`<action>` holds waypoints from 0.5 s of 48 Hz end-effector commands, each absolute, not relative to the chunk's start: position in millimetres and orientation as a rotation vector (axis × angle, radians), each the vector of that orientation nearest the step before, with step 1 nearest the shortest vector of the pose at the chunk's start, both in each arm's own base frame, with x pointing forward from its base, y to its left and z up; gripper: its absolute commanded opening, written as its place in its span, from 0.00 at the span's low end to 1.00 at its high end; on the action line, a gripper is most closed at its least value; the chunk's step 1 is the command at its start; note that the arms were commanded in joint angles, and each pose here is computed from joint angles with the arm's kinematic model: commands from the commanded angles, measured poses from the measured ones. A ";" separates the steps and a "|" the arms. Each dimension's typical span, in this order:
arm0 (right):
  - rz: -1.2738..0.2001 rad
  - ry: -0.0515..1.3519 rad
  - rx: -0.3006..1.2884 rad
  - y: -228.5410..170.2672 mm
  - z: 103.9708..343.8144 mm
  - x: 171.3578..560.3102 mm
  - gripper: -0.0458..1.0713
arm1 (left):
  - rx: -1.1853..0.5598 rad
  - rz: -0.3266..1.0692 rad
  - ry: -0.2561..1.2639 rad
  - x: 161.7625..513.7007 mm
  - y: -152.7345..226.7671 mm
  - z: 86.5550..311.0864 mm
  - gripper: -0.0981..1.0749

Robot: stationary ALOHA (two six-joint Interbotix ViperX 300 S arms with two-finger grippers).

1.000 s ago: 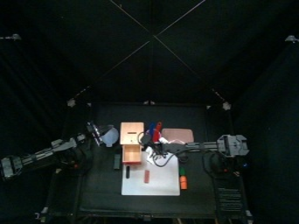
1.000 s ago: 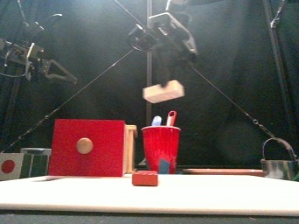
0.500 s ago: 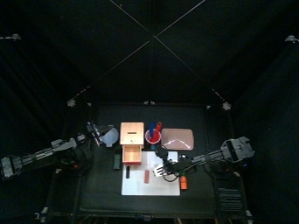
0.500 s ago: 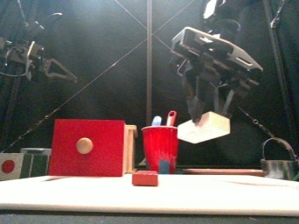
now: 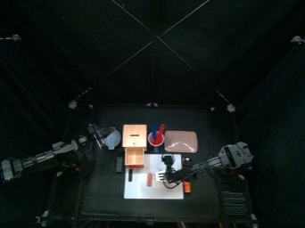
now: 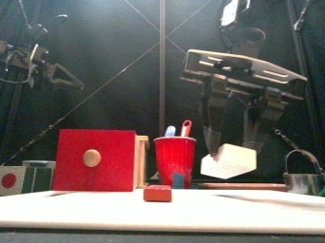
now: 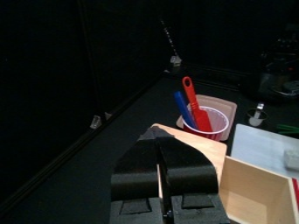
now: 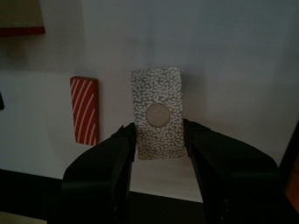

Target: Grab rice from open drawer

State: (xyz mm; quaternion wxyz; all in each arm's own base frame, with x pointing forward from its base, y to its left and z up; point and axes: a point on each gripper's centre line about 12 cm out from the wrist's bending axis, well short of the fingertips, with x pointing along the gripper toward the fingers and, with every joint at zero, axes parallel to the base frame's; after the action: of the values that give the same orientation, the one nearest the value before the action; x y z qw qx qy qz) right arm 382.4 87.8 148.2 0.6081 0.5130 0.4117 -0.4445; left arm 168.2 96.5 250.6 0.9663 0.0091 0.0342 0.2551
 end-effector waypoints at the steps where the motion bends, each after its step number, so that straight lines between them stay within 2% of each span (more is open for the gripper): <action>1: -1.010 0.929 1.218 93.3 156.8 390.2 0.70 | 0.024 0.516 0.037 171.2 97.9 261.9 0.08; 18: -1.025 0.969 1.241 106.8 138.7 400.7 0.71 | 0.023 0.516 0.043 170.7 97.7 259.5 0.08; 24: -1.017 0.976 1.257 109.4 136.7 399.6 0.78 | 0.025 0.517 0.045 170.4 97.8 258.8 0.08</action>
State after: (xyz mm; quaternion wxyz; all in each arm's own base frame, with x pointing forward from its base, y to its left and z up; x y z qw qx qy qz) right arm 396.3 106.7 124.9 0.5820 0.5276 0.4250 -0.4496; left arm 168.1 96.5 250.0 0.9662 0.0090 0.0350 0.2553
